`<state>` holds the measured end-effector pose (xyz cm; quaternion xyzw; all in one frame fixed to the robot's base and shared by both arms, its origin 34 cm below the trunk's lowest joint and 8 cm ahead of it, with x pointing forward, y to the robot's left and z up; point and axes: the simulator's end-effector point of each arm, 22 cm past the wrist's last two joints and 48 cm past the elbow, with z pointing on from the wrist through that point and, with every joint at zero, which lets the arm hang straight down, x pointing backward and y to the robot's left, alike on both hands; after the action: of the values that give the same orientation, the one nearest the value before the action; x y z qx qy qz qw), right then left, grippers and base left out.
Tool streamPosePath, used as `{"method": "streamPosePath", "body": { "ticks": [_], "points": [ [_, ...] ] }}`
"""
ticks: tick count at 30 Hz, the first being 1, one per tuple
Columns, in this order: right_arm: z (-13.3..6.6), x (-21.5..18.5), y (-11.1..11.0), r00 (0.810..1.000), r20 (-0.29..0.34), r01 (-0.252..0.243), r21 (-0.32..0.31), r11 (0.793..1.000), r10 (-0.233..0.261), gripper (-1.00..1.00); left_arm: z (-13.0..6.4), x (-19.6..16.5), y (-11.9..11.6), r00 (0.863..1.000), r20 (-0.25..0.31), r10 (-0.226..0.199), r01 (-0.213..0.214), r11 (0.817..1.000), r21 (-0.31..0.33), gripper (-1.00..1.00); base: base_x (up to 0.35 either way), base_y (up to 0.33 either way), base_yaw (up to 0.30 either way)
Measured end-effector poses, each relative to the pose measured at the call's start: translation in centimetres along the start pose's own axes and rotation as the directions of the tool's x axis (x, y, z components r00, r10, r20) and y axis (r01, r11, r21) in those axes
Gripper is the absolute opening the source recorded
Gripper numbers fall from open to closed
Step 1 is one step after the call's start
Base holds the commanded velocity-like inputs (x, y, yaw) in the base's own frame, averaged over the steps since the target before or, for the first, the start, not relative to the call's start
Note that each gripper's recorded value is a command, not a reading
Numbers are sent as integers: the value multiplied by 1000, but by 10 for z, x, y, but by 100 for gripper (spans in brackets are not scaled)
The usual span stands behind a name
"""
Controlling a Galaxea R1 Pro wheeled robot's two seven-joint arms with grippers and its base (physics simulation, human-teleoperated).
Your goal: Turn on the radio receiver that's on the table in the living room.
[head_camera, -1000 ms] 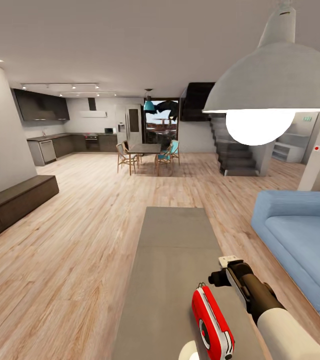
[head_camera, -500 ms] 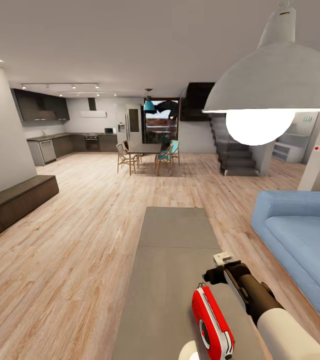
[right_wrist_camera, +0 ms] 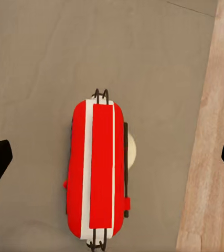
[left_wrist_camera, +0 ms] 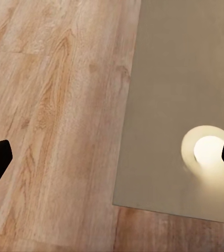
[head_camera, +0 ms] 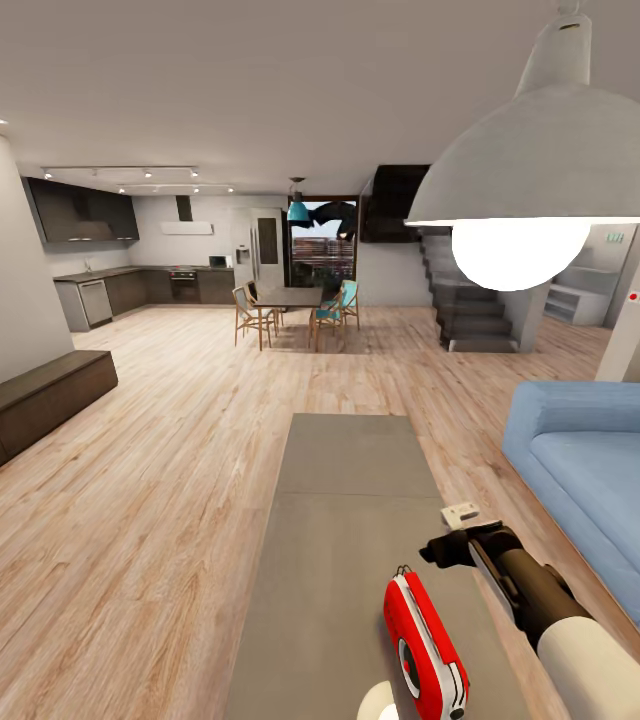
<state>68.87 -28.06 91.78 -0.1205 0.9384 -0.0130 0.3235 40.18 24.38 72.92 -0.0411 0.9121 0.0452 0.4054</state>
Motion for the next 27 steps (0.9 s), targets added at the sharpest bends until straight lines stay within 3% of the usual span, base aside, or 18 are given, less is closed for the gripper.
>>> {"method": "streamPosePath", "body": {
  "ticks": [27],
  "points": [
    [0,-3,4,1000,11,-4,-9,1000,4,100,0,1,1,1000,-2,0,0,1000,-6,100,-16,-49,0]
  ]
}}
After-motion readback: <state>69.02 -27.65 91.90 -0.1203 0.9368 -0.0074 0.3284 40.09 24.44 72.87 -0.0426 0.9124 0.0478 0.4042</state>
